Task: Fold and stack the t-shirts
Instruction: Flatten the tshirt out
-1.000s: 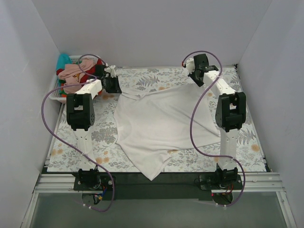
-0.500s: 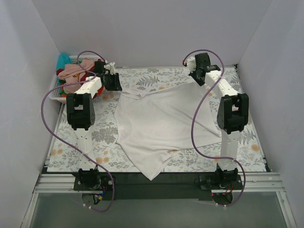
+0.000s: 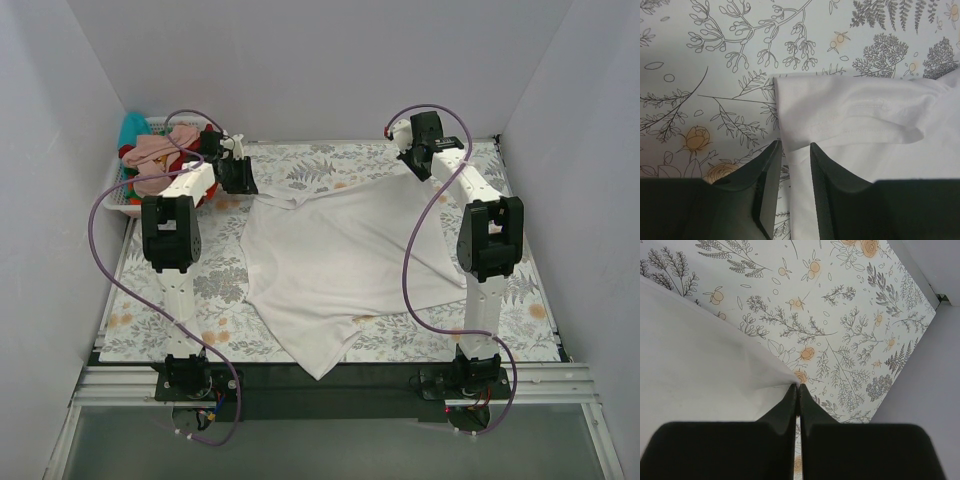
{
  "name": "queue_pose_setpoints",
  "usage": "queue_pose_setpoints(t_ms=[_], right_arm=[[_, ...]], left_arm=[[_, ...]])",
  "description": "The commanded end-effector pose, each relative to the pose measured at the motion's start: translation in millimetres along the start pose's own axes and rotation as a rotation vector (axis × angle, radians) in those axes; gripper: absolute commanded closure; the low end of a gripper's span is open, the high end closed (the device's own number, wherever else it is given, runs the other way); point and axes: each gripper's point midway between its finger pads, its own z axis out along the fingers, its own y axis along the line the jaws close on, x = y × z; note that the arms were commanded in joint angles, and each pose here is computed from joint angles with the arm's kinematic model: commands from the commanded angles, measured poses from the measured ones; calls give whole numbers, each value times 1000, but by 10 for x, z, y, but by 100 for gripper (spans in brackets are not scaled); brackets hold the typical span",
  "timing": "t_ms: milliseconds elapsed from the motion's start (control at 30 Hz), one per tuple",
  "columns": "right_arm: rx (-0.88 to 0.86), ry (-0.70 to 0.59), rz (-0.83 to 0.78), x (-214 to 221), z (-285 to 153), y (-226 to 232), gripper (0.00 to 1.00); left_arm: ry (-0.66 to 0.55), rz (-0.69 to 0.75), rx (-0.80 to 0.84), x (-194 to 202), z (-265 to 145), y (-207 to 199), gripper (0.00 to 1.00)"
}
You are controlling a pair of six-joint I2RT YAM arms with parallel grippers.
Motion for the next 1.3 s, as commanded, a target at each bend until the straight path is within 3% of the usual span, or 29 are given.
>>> queue_pose_setpoints(t_ms=[0,133,300,567,800,1000,1133,1267], right_arm=[[34,-43,10,-107,-82,-130,99],[34,-42,9,-104,-75,-127,99],[36,-39,11,-87,-85,-142,99],[85,-68,7,-152,-314,-346,99],[171,-219,46,-507,-1116,-748,99],[221,-330,61,-649,-1781,-926,99],[266,-436,82,-745,-2356,-1052,99],[322,-567,111,-794,-3060,-1153,99]], left_arm=[[2,-5,24,-47,-9,-32,71],[4,-7,27,-36,-2,-34,73],[-19,-4,26,-114,-39,-54,89],[-165,84,-52,-659,-526,-104,99],[-326,183,-104,-1237,-1352,-357,100],[-345,209,-108,-1239,-1756,-518,100],[-488,238,-92,-1396,-2339,-783,100],[-686,271,-127,-1541,-3310,-1154,100]])
